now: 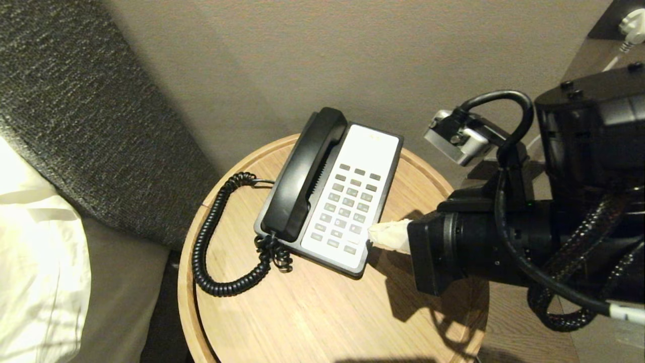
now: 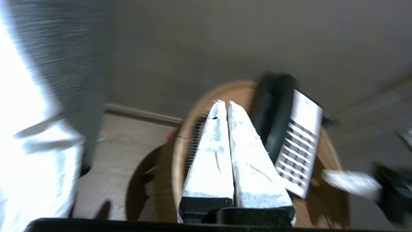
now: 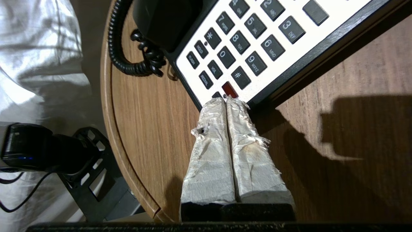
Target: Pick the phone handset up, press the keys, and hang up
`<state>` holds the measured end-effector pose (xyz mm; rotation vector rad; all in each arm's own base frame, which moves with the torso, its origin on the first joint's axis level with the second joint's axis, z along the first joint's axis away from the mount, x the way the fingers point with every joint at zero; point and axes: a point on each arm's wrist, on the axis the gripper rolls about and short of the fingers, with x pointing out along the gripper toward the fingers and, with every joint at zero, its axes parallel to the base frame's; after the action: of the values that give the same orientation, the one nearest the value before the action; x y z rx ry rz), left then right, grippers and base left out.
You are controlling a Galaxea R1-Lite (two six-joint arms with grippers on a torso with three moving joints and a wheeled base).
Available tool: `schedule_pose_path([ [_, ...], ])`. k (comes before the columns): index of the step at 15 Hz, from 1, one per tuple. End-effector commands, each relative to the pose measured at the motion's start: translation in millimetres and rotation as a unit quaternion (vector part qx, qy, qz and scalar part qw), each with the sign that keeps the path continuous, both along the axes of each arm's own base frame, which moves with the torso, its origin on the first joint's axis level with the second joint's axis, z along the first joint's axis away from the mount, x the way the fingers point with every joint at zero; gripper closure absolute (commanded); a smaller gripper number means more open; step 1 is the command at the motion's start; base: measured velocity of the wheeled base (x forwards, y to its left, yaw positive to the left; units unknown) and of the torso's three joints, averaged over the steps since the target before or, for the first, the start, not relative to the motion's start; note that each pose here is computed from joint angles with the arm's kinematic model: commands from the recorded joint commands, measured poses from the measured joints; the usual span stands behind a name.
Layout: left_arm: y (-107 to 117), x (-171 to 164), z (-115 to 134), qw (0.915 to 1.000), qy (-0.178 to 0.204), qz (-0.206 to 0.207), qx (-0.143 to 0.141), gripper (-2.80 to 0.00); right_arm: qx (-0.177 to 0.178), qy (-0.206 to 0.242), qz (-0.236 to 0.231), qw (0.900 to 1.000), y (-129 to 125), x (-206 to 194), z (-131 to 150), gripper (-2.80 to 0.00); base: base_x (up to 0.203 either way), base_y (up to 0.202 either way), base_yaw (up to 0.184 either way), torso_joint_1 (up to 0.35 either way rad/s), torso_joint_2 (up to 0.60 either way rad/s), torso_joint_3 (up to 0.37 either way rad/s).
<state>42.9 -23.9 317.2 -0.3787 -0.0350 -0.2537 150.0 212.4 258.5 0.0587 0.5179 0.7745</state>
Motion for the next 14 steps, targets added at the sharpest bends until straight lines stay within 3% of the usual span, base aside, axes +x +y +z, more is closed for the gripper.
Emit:
schedule_pose_path([
  [1,16.0,-11.5,-0.5,0.9966,0.007,0.081,-0.018,0.00,0.022,-0.016,-0.003,1.000,-10.0,-6.8,14.0,0.00,0.000,0.000,0.000,0.000,0.00,0.000],
  [3,30.0,-28.5,-11.2,0.9840,0.020,0.176,-0.024,0.00,0.032,-0.023,-0.004,0.999,-17.2,-11.7,20.4,0.00,0.000,0.000,0.000,0.000,0.00,0.000],
  [5,38.5,-59.7,-35.1,0.9592,0.036,0.279,-0.031,0.00,0.038,-0.028,-0.004,0.999,-24.9,-17.0,26.4,0.00,0.000,0.000,0.000,0.000,0.00,0.000],
  [7,37.4,-93.0,-71.9,0.9486,0.037,0.313,-0.030,0.00,0.048,-0.035,-0.006,0.998,-30.9,-21.1,32.5,0.00,0.000,0.000,0.000,0.000,0.00,0.000],
  [9,32.1,-98.0,-110.4,0.9430,0.072,0.325,-0.004,0.00,0.048,-0.035,-0.006,0.998,-36.2,-24.7,35.4,0.00,0.000,0.000,0.000,0.000,0.00,0.000],
  [10,30.7,-95.0,-123.9,0.9444,0.094,0.315,0.018,0.00,0.050,-0.037,-0.007,0.998,-37.9,-25.7,36.3,0.00,0.000,0.000,0.000,0.000,0.00,0.000],
  [12,28.0,-87.7,-138.4,0.9599,0.087,0.252,0.088,0.00,0.051,-0.041,-0.013,0.998,-39.5,-26.6,37.9,0.00,0.000,0.000,0.000,0.000,0.00,0.000],
  [14,26.5,-75.0,-152.9,0.9662,0.057,0.211,0.138,0.00,0.053,-0.041,-0.014,0.998,-39.3,-26.2,38.0,0.00,0.000,0.000,0.000,0.000,0.00,0.000],
])
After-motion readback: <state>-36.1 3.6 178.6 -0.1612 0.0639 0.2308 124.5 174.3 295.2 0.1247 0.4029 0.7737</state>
